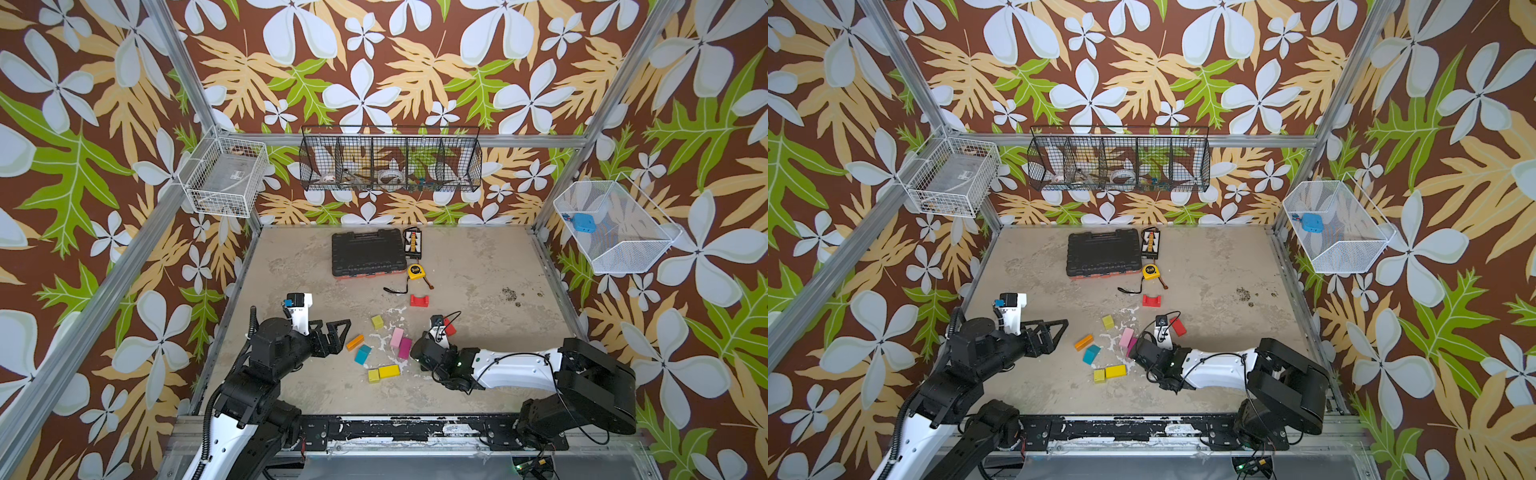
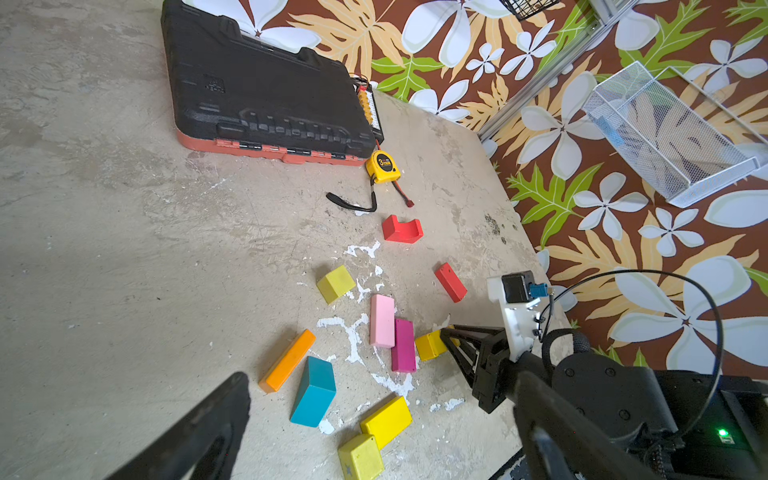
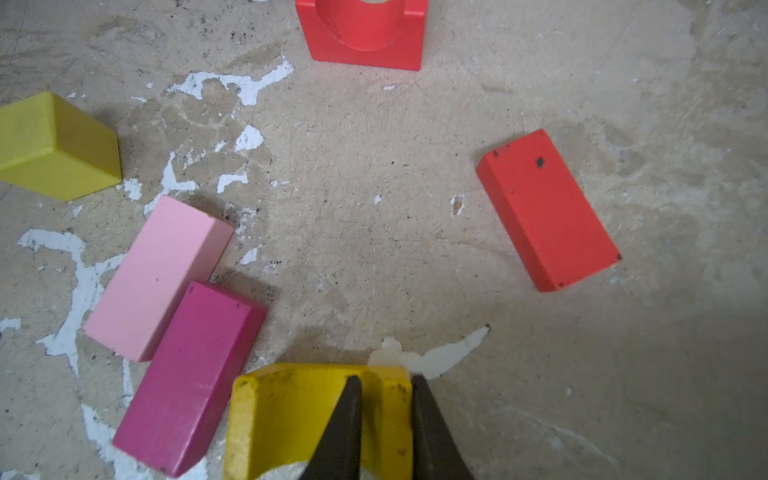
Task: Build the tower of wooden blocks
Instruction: 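Lower the right gripper onto the yellow arch block and close, then lift the yellow arch block and carry it toward the red arch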
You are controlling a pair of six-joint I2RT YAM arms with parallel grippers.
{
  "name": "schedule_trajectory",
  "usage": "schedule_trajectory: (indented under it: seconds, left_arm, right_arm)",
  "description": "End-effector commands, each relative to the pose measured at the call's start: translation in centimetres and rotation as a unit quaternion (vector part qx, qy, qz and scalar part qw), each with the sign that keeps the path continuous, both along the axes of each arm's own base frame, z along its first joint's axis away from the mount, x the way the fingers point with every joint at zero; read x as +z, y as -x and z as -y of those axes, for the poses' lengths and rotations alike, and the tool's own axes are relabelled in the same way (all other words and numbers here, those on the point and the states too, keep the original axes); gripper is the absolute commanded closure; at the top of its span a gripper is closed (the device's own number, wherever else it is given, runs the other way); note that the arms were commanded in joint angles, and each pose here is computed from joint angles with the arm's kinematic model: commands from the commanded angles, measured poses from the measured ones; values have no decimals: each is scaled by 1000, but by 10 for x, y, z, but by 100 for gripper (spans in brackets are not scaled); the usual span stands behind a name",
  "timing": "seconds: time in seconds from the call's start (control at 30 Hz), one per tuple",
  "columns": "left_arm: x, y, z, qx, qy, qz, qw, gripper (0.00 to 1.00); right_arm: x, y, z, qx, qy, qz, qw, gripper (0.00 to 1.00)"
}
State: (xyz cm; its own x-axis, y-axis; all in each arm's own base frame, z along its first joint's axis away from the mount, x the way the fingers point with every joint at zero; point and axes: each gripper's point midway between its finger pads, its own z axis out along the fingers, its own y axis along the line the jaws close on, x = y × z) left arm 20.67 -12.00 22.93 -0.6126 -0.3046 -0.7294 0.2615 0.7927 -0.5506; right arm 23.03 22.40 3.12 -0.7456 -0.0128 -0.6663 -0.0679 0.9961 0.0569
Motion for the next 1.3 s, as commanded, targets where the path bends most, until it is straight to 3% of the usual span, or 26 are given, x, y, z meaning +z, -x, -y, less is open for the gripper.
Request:
schedule_trajectory:
  seconds: [0.0, 0.37, 0.83, 1.27]
  left_arm:
    - [-1, 1, -1, 1, -3, -2, 1000, 0]
    - [2, 2, 1, -6, -1, 2, 1000, 0]
    - [-5, 3, 8, -20, -5, -10, 1000, 0]
    - [-6, 3, 11, -28, -4, -12, 1000, 0]
  right_arm:
    - [-2, 3, 1, 4, 8, -8, 1000, 82]
    - [18, -10, -4, 19, -5, 20, 1000, 90]
    - [26, -81, 7, -10, -36, 24, 999, 96]
    - [9, -119, -9, -28, -60, 1, 998, 100]
